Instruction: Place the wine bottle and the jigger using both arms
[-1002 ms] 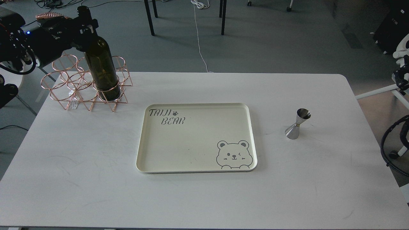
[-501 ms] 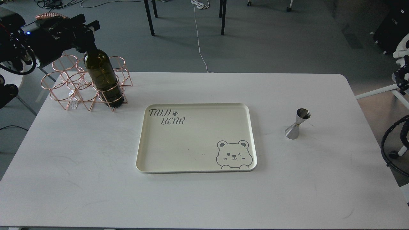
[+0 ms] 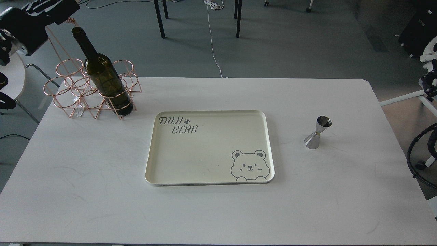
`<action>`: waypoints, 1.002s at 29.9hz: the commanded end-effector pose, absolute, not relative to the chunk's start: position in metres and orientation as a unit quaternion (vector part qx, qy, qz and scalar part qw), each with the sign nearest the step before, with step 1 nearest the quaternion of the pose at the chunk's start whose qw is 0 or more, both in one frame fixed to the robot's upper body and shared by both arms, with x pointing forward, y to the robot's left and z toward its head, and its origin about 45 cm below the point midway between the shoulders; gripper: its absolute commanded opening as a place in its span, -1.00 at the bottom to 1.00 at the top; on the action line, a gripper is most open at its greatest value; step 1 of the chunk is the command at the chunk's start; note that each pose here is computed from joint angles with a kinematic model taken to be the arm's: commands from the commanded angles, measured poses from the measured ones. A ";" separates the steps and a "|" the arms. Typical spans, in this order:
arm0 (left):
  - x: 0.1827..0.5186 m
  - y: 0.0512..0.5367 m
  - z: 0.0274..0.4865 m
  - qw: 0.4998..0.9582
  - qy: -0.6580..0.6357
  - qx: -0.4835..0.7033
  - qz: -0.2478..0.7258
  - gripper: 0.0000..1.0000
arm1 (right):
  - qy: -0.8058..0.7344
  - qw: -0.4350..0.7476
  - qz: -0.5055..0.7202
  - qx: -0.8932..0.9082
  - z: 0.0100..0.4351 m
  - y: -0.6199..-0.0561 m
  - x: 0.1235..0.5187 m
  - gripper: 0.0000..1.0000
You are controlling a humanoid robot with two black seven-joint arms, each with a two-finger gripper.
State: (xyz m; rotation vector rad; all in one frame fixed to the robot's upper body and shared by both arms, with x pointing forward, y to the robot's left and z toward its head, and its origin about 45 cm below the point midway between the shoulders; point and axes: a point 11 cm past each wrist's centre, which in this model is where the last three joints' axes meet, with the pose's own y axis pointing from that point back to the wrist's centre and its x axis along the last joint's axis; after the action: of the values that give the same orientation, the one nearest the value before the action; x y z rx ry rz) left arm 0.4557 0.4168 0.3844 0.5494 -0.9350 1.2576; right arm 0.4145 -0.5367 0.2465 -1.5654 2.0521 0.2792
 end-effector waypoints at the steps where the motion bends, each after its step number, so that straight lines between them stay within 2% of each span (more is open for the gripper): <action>1: 0.456 0.437 0.393 0.681 -0.325 0.162 0.636 0.95 | 0.761 0.273 0.102 -0.580 0.249 -0.537 0.416 0.97; 6: 0.454 0.456 0.389 0.710 -0.181 0.045 0.679 0.95 | 0.771 0.266 0.097 -0.570 0.245 -0.545 0.410 0.97; 15: 0.446 0.498 0.350 0.684 -0.021 -0.136 0.716 0.95 | 0.773 0.270 0.098 -0.565 0.245 -0.547 0.409 0.97; 19: 0.440 0.509 0.309 0.672 0.032 -0.171 0.720 0.95 | 0.774 0.270 0.101 -0.564 0.241 -0.547 0.407 0.97; 25: 0.432 0.509 0.274 0.662 0.068 -0.193 0.721 0.96 | 0.774 0.270 0.103 -0.563 0.238 -0.545 0.407 0.97; 30: 0.425 0.497 0.242 0.663 0.100 -0.196 0.715 0.97 | 0.770 0.260 0.130 -0.568 0.212 -0.527 0.406 0.97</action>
State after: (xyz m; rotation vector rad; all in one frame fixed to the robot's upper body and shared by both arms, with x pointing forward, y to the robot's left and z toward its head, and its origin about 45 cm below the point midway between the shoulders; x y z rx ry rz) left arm 0.4285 0.5024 0.2566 -0.4405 0.1945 1.6176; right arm 0.4045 -0.5406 0.2265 -1.5244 2.0943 0.3075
